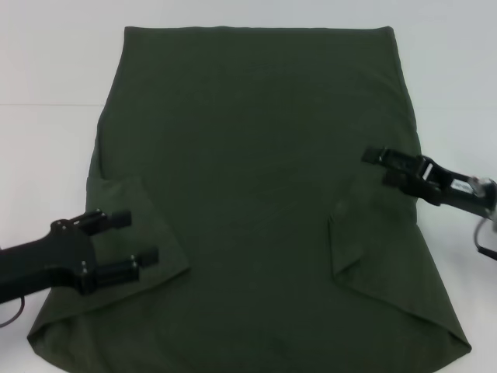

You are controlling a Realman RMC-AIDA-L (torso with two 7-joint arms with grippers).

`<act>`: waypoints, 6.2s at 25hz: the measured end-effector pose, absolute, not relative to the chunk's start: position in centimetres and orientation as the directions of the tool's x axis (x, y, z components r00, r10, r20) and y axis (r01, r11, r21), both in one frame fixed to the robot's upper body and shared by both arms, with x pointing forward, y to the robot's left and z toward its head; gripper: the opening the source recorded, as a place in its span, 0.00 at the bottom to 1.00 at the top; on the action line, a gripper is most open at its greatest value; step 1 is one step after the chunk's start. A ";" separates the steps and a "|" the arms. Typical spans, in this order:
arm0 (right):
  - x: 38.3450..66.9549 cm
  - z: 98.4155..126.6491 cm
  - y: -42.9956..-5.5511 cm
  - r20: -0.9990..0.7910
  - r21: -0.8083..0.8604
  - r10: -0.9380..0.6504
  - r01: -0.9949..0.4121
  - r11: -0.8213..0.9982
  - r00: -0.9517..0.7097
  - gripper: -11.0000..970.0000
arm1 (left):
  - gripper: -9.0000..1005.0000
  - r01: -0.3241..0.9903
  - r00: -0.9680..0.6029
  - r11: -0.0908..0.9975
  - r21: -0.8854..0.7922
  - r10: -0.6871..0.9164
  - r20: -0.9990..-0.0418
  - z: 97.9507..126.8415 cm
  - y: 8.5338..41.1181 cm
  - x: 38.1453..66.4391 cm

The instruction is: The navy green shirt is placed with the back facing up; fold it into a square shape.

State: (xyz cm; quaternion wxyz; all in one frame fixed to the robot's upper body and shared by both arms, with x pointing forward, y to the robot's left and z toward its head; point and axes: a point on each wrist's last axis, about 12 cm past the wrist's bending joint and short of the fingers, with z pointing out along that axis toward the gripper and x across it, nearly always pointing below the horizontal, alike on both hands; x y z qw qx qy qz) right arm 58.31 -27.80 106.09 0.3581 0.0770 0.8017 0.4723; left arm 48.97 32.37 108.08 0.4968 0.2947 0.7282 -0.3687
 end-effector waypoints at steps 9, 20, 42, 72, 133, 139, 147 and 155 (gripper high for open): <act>51.7 107.1 -30.7 -0.820 0.538 0.099 -0.702 0.467 -0.563 0.97 | 0.88 0.602 -0.604 0.557 -0.572 -0.151 -0.783 108.2 34.9 49.1; 48.3 105.0 -29.5 -0.938 0.208 -0.190 -0.909 0.362 -0.290 0.97 | 0.88 0.244 -0.880 0.602 -0.760 -0.192 -0.435 110.0 39.2 48.9; 48.1 104.5 -29.1 -0.948 0.132 -0.230 -0.927 0.352 -0.222 0.97 | 0.88 -0.048 -0.976 0.761 -0.647 -0.172 -0.130 109.5 40.7 49.9; 48.5 104.4 -28.8 -0.946 0.127 -0.238 -0.926 0.355 -0.221 0.97 | 0.88 -0.017 -0.976 0.791 -0.611 -0.145 -0.160 108.6 39.9 50.6; 48.6 104.5 -28.8 -0.946 0.131 -0.231 -0.923 0.362 -0.225 0.97 | 0.88 -0.044 -0.980 0.801 -0.597 -0.151 -0.130 108.7 40.1 51.2; 48.6 104.5 -28.8 -0.947 0.132 -0.230 -0.924 0.359 -0.225 0.97 | 0.88 -0.063 -0.981 0.799 -0.599 -0.161 -0.110 108.6 39.8 51.3; 48.5 104.4 -28.8 -0.947 0.135 -0.228 -0.924 0.359 -0.227 0.97 | 0.88 -0.073 -0.981 0.796 -0.601 -0.166 -0.101 108.5 39.5 51.3; 48.5 104.4 -28.8 -0.947 0.136 -0.227 -0.924 0.358 -0.227 0.97 | 0.88 -0.068 -0.984 0.781 -0.620 -0.156 -0.089 108.4 38.4 51.7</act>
